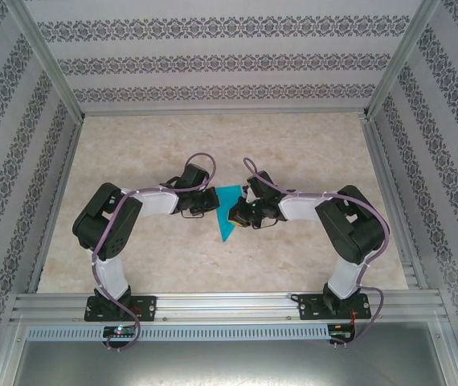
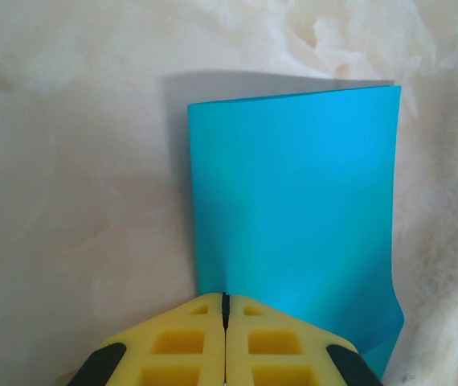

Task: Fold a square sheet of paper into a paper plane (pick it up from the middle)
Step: Third fold the triangle at the center of the table.

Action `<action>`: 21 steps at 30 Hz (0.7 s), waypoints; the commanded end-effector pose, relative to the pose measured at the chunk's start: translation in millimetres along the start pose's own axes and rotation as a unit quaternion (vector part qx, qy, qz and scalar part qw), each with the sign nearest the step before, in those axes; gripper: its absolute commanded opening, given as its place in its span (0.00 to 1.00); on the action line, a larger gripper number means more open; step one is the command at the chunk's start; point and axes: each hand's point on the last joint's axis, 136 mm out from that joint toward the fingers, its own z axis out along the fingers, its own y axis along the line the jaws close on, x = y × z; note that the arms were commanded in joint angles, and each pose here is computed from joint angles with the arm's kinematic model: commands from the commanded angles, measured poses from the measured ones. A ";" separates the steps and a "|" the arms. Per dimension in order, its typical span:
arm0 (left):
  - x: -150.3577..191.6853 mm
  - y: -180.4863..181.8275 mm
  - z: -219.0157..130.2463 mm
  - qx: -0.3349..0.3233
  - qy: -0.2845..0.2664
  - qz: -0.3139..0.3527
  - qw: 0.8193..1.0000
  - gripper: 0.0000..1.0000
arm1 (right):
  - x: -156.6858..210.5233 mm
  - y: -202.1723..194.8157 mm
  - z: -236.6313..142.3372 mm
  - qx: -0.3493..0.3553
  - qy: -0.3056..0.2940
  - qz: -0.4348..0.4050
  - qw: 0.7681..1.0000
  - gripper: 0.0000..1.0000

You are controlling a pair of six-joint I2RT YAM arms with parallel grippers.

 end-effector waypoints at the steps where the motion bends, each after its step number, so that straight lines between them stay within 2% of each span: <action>1: -0.2 8.2 5.9 -0.011 0.007 -0.008 1.000 0.07 | -4.7 13.8 4.9 -0.017 0.000 -0.017 1.000 0.06; 21: 5.5 11.5 13.5 -0.012 0.024 -0.010 1.000 0.06 | -6.5 6.8 8.5 0.017 0.009 -0.031 0.999 0.06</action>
